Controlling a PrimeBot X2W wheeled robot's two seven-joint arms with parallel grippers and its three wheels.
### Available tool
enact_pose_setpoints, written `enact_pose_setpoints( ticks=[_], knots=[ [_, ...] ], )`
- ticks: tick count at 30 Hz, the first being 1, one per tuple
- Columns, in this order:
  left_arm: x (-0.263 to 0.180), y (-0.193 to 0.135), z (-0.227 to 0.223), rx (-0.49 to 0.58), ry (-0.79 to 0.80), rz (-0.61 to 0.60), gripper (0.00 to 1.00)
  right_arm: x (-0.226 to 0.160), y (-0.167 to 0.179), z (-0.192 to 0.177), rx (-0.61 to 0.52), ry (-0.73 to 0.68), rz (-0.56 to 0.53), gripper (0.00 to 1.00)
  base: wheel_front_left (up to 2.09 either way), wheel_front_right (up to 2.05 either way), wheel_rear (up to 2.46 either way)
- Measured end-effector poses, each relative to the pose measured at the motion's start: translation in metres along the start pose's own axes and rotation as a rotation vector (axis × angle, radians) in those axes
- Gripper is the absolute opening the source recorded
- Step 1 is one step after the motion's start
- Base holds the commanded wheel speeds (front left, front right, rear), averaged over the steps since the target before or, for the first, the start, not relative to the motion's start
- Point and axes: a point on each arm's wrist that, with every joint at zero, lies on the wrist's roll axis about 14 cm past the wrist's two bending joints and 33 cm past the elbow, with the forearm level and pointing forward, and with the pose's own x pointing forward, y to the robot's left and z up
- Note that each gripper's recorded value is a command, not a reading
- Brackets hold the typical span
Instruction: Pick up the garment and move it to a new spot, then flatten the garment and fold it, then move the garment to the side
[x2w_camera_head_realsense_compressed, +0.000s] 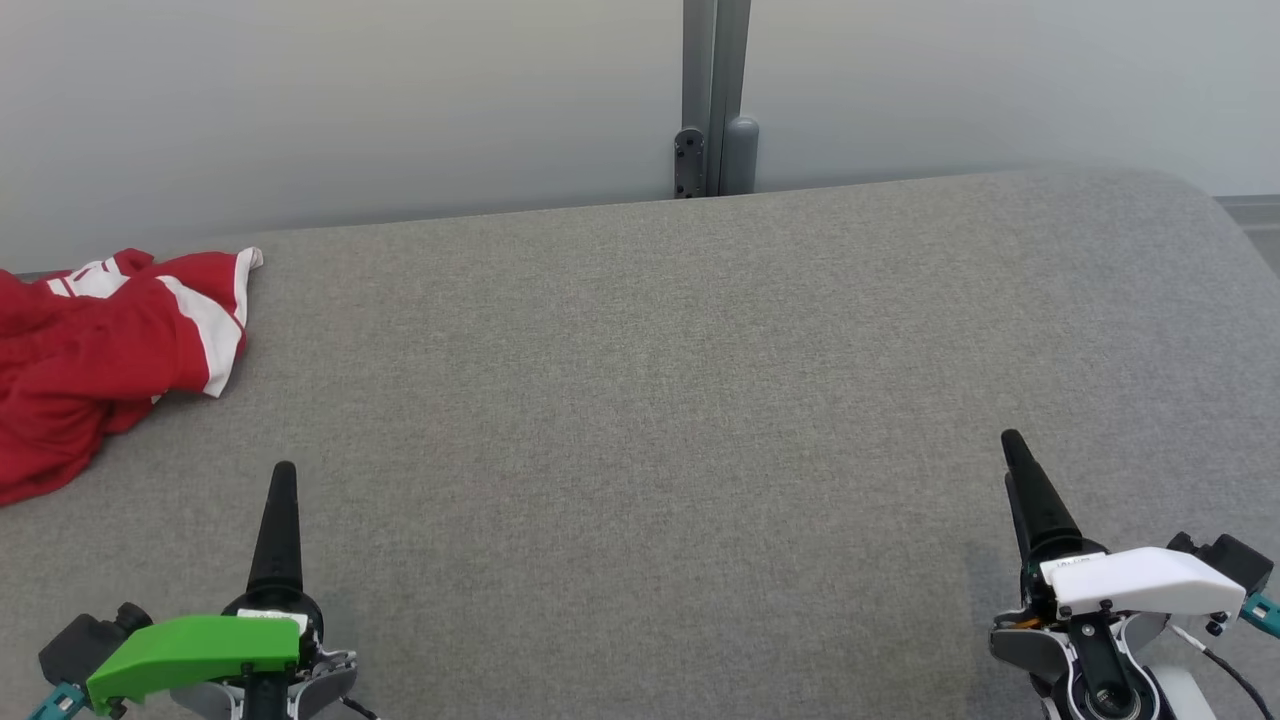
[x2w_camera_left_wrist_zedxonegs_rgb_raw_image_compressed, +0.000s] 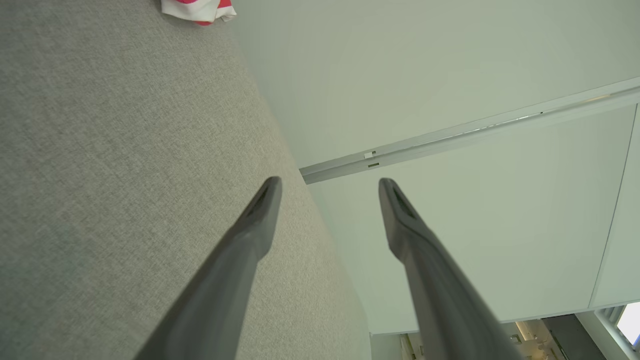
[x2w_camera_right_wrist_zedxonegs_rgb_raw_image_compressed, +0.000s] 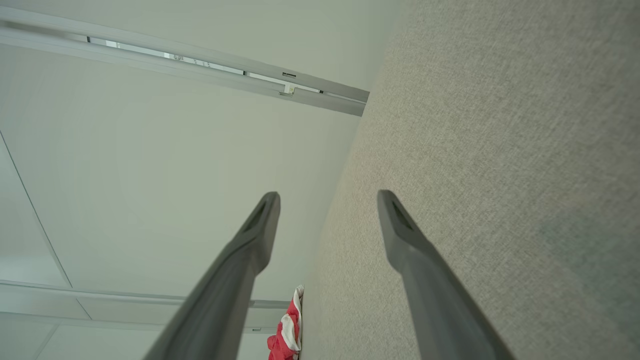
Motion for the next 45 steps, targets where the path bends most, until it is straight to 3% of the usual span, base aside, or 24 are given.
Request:
enact_pose_setpoints(
  ticks=[24, 45],
  knots=[
    [-0.003, -0.015, -0.003, 0.476, -0.024, -0.044, 1.0, 0.003, 0.037, -0.014, -0.46, 0.001, 0.138, 1.0, 0.0, 0.0, 0.0],
    [-0.009, -0.018, -0.011, 0.749, -0.029, -0.082, 1.0, -0.001, 0.049, -0.03, -0.725, 0.007, 0.216, 1.0, 0.0, 0.0, 0.0]
  ],
)
